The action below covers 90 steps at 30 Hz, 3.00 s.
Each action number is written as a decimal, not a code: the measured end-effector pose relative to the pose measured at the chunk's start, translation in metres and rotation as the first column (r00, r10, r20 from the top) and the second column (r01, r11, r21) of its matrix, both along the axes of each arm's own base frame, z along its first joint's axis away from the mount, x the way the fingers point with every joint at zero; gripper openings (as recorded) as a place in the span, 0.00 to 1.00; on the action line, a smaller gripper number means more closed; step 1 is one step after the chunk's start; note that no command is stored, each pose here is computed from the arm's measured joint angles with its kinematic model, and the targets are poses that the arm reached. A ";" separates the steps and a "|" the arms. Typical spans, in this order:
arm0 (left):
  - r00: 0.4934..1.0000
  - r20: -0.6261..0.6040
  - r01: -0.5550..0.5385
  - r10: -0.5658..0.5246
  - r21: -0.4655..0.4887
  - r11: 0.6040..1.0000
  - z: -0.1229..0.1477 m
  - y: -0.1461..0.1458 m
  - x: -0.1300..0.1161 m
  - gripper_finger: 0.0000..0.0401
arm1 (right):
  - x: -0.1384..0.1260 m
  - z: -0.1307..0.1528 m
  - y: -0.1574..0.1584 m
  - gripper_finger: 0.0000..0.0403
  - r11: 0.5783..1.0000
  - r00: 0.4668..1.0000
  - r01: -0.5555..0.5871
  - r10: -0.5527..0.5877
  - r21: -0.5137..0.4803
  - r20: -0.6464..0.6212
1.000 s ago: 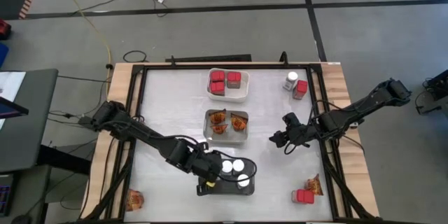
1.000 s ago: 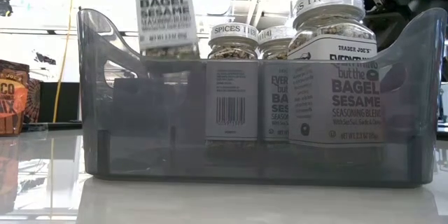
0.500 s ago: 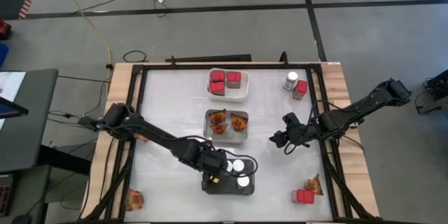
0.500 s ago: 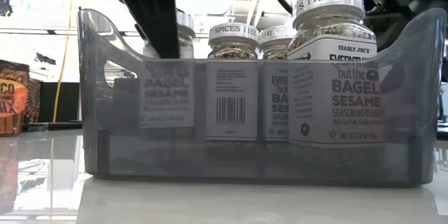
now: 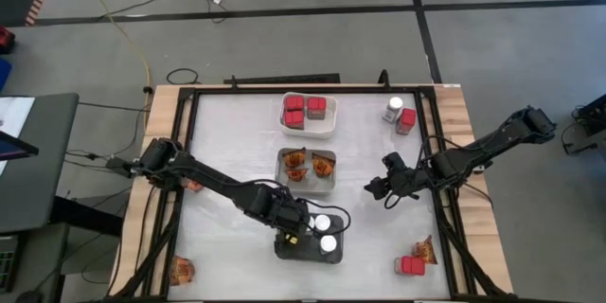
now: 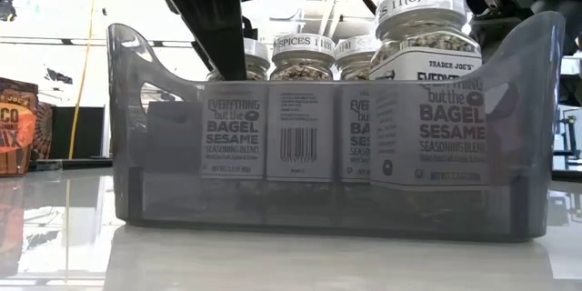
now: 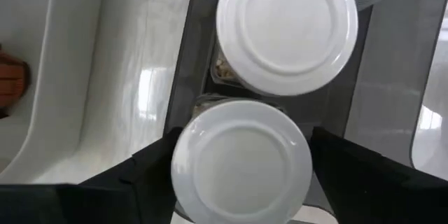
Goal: Sort spices by type
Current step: Put the white seasoning bottle into the black bin, then put the orange seasoning bag into the gray bin
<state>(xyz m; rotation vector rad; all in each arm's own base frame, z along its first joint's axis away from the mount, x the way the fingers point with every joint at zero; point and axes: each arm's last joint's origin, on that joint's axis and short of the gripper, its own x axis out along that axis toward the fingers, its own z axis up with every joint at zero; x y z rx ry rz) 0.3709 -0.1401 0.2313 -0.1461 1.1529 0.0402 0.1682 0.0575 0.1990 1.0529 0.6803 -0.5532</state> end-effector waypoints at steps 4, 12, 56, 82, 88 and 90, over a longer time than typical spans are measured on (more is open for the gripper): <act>1.000 0.011 -0.002 0.002 -0.002 1.000 0.006 0.001 -0.002 0.73 | 0.000 0.000 0.000 0.71 1.000 1.000 0.000 0.000 0.000 0.000; 0.995 0.077 -0.058 0.060 -0.033 0.998 0.037 0.007 -0.016 0.73 | 0.000 0.000 0.000 0.71 1.000 1.000 -0.001 0.001 -0.002 -0.003; 0.239 -0.662 -0.906 0.711 0.111 0.408 0.066 -0.115 -0.235 0.67 | -0.001 0.000 0.000 0.71 0.994 0.997 -0.079 0.078 -0.073 -0.020; 0.329 -0.641 -0.857 0.693 0.107 0.505 0.015 -0.112 -0.240 0.03 | 0.000 0.000 0.000 0.71 0.994 0.997 -0.078 0.077 -0.073 -0.019; 0.468 -0.591 -0.815 0.657 0.001 0.580 0.028 -0.098 -0.235 0.00 | 0.000 0.000 0.000 0.71 0.997 0.998 -0.055 0.055 -0.053 -0.015; 0.517 -0.557 -0.804 0.650 -0.055 0.593 0.040 -0.086 -0.232 0.00 | 0.000 0.000 0.000 0.71 0.997 0.999 -0.053 0.052 -0.051 -0.014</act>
